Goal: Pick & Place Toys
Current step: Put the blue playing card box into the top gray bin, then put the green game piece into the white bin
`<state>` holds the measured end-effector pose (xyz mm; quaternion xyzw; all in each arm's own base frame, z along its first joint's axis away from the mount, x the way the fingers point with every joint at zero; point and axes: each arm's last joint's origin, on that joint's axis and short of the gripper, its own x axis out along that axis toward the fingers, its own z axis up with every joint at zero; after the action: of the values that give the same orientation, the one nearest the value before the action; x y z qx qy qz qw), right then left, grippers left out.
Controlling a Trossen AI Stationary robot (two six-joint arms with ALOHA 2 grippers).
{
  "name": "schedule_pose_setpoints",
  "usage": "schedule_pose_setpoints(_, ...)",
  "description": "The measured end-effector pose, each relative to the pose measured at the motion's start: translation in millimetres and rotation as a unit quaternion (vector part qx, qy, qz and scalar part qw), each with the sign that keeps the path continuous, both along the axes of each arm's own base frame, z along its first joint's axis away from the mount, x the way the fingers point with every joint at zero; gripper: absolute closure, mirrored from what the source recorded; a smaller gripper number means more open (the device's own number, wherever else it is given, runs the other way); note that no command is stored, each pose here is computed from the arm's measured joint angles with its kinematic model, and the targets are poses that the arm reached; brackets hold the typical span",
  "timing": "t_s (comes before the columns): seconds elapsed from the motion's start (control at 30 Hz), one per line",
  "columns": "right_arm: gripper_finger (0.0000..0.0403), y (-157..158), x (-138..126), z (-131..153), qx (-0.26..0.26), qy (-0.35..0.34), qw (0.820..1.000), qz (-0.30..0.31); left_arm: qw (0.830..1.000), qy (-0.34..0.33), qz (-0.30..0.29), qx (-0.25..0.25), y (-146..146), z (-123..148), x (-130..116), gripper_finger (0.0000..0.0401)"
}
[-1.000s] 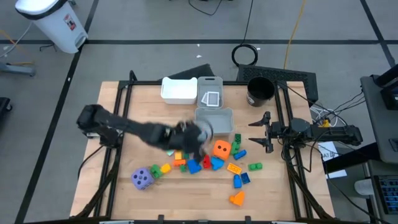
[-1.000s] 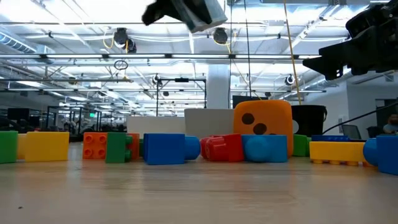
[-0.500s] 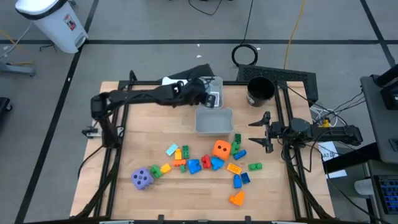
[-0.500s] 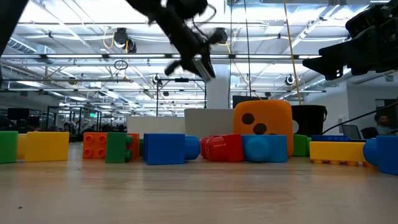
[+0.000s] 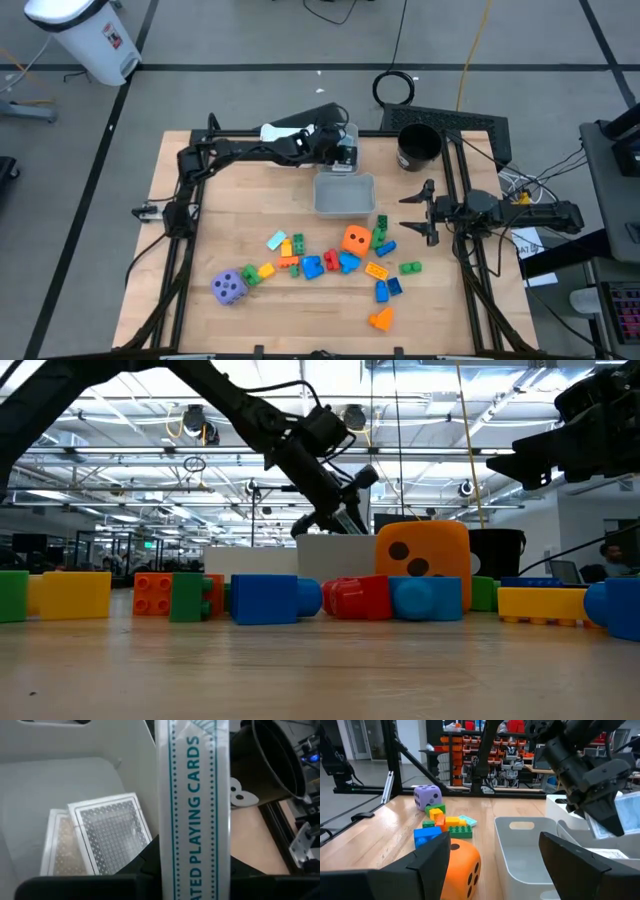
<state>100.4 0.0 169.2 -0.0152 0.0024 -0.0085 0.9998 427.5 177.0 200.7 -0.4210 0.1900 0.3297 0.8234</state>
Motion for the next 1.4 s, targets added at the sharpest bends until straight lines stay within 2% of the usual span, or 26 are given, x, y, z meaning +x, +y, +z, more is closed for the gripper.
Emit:
schedule_pose_setpoints(0.23, 0.0124, 0.0, 0.0, 0.0, 0.0, 0.0, 1.0, 0.0, 1.0, -0.004, 0.0, 0.024, 4.1, 4.6, -0.9, 0.0305)
schedule_pose_setpoints(0.33, 0.0124, 0.0, 0.0, 0.0, 0.0, 0.0, 1.0, 0.0, 1.0, -0.007, 0.001, 0.025, 4.1, 5.9, -1.0, 0.0269)
schedule_pose_setpoints(0.63, 0.0124, 0.0, 0.0, 0.0, 0.0, 0.0, 1.0, 0.0, 0.999, -0.002, 0.002, 0.032, 6.7, 5.8, -2.2, 0.013)
schedule_pose_setpoints(0.83, 0.0126, 0.0, 0.0, 0.0, 0.0, 0.0, 1.0, 0.0, 0.999, 0.003, -0.01, 0.04, 5.8, 5.7, -1.8, 0.0081)
schedule_pose_setpoints(1.03, 0.0124, 0.0, 0.0, 0.0, 0.0, 0.0, 1.0, 0.0, 0.999, 0.01, -0.01, 0.036, 5.6, 4.4, -2.8, 0.0069)
schedule_pose_setpoints(1.4, 0.0124, 0.0, 0.0, 0.0, 0.0, 0.0, 1.0, 0.0, 0.999, 0.019, -0.024, 0.038, 4.2, 3.5, -2.9, 0.0093)
